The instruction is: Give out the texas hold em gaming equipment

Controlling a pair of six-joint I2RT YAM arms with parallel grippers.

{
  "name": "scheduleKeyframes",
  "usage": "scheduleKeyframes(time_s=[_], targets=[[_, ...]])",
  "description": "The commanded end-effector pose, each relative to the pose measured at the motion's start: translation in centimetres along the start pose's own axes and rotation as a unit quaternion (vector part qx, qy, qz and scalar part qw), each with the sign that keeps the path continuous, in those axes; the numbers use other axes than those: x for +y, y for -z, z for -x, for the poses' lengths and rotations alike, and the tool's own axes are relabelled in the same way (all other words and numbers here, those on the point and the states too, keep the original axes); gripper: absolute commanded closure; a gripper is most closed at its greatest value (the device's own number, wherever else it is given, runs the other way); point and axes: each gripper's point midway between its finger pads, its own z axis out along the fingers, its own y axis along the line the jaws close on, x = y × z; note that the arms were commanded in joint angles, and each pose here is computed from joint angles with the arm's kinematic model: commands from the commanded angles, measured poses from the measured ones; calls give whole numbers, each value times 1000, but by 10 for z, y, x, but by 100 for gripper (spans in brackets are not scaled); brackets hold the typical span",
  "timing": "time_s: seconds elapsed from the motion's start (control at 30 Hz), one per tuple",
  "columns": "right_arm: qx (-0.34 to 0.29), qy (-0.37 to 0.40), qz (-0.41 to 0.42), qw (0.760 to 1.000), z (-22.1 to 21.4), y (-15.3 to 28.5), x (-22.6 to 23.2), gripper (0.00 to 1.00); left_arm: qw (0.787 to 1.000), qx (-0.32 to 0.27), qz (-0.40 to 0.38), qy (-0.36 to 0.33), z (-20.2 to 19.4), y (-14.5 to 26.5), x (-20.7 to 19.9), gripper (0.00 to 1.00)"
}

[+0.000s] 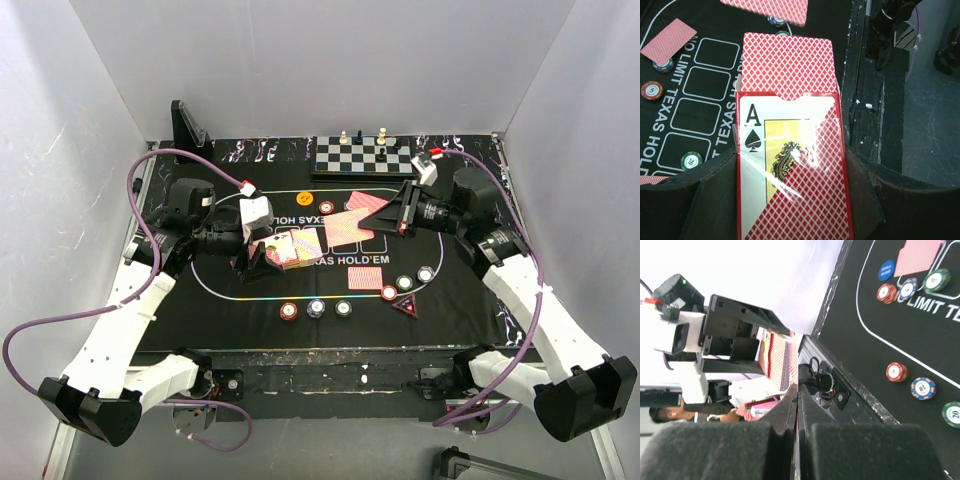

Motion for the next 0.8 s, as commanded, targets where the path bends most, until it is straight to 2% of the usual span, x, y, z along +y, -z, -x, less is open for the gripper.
scheduleKeyframes(time_s=[0.0,0.07,0.13,0.43,0.77], targets=[[-12,-2,-16,1000,6,16,-14,99,999,-26,-8,-25,16,4,-5,100],[-16,-13,-40,999,7,16,-39,99,999,-25,-7,-26,16,5,-5,100],[-20,-24,-99,995,7,15,-80,99,999,-27,-6,-27,17,5,-6,100],[18,-68,-217,974,-12,-6,-198,99,999,-28,-7,-23,19,6,-6,100],[31,-80,-261,962,-13,-24,-259,99,999,-27,-4,-24,19,7,-6,100]])
